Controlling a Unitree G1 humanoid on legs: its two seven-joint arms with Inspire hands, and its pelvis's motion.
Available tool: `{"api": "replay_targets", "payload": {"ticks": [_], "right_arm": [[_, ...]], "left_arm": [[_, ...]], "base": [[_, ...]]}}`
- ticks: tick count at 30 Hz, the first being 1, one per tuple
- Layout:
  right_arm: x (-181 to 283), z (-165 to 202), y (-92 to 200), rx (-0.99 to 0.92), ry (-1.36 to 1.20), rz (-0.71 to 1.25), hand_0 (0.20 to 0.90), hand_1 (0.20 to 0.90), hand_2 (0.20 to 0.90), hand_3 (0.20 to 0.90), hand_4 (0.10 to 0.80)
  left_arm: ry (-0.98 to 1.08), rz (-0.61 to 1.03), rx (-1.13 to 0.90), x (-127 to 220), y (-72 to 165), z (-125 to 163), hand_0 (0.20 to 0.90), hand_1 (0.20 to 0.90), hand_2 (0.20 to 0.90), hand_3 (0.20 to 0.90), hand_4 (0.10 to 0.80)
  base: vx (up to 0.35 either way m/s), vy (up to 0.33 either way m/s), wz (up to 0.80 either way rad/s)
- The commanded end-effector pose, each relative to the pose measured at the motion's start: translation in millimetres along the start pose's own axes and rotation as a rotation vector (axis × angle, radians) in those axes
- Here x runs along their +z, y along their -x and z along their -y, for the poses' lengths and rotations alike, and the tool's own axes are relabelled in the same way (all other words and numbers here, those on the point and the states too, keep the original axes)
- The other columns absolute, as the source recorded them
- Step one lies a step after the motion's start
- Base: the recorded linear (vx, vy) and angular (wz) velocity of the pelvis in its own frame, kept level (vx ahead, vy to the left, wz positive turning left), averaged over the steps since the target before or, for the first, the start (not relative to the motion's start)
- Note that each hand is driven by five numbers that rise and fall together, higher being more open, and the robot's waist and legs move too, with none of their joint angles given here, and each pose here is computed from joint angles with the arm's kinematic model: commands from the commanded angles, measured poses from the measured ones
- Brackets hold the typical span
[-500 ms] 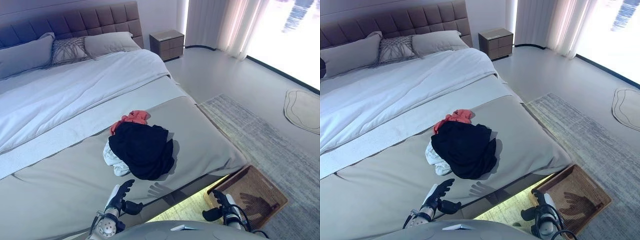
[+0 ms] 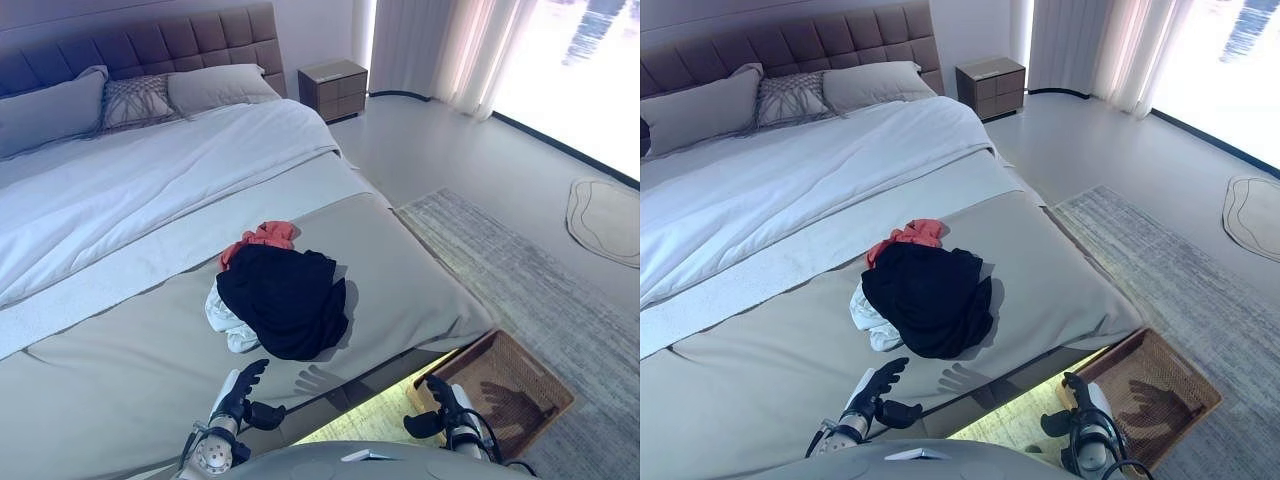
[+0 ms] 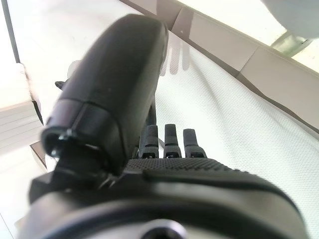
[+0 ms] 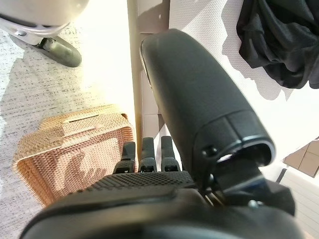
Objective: Pick up the clothes from the bed and place them into the basket
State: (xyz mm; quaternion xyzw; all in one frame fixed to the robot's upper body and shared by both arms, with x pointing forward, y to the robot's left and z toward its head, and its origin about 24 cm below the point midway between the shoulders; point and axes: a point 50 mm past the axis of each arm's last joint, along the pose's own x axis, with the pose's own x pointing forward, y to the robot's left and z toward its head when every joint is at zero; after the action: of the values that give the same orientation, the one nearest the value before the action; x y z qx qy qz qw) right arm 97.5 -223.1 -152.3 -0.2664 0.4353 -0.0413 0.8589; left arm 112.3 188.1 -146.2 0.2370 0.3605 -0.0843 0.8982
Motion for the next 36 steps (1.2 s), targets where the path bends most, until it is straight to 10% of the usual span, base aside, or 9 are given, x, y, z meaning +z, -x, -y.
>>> {"api": "replay_targets", "payload": {"ticks": [1,10,20,36], "right_arm": [[35,-4,-13,0.02,-0.061,0.077,0.9,0.9,0.9,0.9,0.8],[54,14,-19,-0.103,0.099,0.191,0.9,0.9,0.9,0.9,0.8],[182,68,-13,-0.467,0.336,0.738,0.9,0.9,0.9,0.9,0.8],[374,169,39,-0.817,0.438,0.984,0.9,0.9,0.9,0.9,0.8]], "left_arm": [[-0.02,0.09,0.042,27,-16,-12,0.9,0.9,0.9,0.9,0.8],[-0.257,0.241,0.322,46,-19,-41,0.9,0.9,0.9,0.9,0.8],[-0.585,0.553,0.716,110,-11,-119,0.9,0.9,0.9,0.9,0.8],[-0.251,0.79,0.91,198,-2,-144,0.9,0.9,0.9,0.9,0.8]], "base": [[0.0,0.0,0.0],[0.0,0.0,0.0],[-0.006,-0.023,0.05],[-0.169,0.046,0.23]]}}
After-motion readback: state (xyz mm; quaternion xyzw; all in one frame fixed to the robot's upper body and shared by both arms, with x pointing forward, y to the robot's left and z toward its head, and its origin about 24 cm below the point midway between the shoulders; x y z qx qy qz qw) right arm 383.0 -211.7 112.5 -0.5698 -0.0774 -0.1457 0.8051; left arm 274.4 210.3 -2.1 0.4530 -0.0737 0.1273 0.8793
